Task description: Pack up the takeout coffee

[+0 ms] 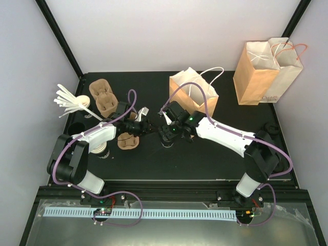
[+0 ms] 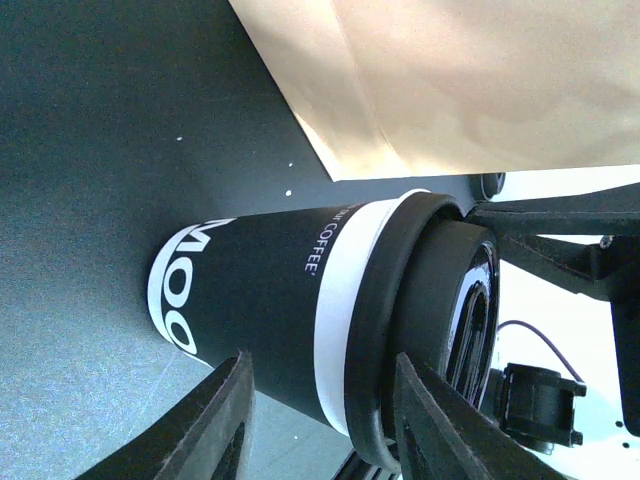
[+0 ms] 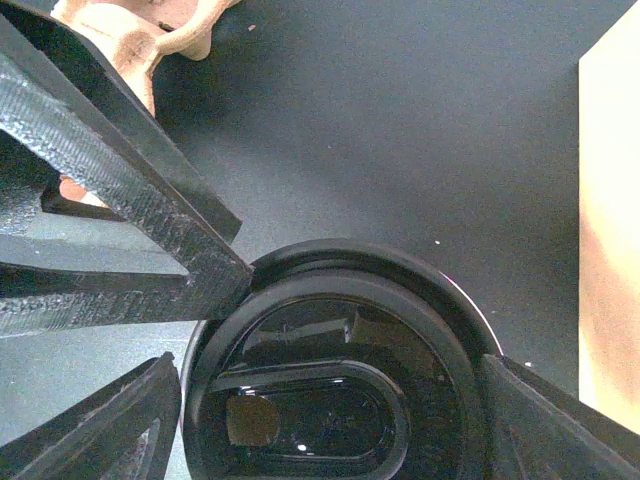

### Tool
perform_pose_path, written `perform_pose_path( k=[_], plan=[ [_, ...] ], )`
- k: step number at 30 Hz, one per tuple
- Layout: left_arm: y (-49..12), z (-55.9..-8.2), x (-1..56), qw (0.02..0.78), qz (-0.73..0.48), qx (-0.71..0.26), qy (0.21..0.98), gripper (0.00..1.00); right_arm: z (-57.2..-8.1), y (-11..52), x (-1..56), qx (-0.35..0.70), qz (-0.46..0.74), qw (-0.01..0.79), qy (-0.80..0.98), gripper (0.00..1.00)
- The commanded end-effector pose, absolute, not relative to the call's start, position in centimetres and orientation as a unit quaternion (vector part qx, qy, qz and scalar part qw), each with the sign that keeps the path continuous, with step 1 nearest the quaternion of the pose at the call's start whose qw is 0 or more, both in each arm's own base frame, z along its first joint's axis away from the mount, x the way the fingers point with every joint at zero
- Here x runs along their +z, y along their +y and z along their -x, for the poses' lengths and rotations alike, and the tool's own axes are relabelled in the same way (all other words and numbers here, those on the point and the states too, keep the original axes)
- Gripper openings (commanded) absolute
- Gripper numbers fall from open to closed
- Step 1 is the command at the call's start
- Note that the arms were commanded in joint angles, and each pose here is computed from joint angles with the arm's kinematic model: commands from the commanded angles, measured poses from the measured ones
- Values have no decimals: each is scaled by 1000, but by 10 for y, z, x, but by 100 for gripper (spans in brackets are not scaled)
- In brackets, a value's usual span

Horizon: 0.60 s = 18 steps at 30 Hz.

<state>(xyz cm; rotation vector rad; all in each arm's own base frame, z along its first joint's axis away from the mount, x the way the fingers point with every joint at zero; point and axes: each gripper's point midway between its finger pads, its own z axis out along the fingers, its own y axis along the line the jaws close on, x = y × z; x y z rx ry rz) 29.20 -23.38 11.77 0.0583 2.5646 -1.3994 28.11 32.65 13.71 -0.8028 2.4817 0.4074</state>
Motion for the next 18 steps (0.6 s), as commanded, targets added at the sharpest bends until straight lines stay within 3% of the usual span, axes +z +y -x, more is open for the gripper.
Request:
perform_pose_path(
  k=[1,6,12,18],
  plan=[
    [-239,-291,131,121,-37,-488,864,41,-266,326,133,157,301,211,917,83],
    [-238,-293,136,127,-35,-487,864,42,-274,326,146,142,300,224,917,88],
    [-235,-298,146,146,-36,-472,869,53,-282,324,172,133,297,251,912,93],
    [-230,-302,160,165,-38,-456,874,56,-285,320,186,132,281,264,913,91]
  ],
)
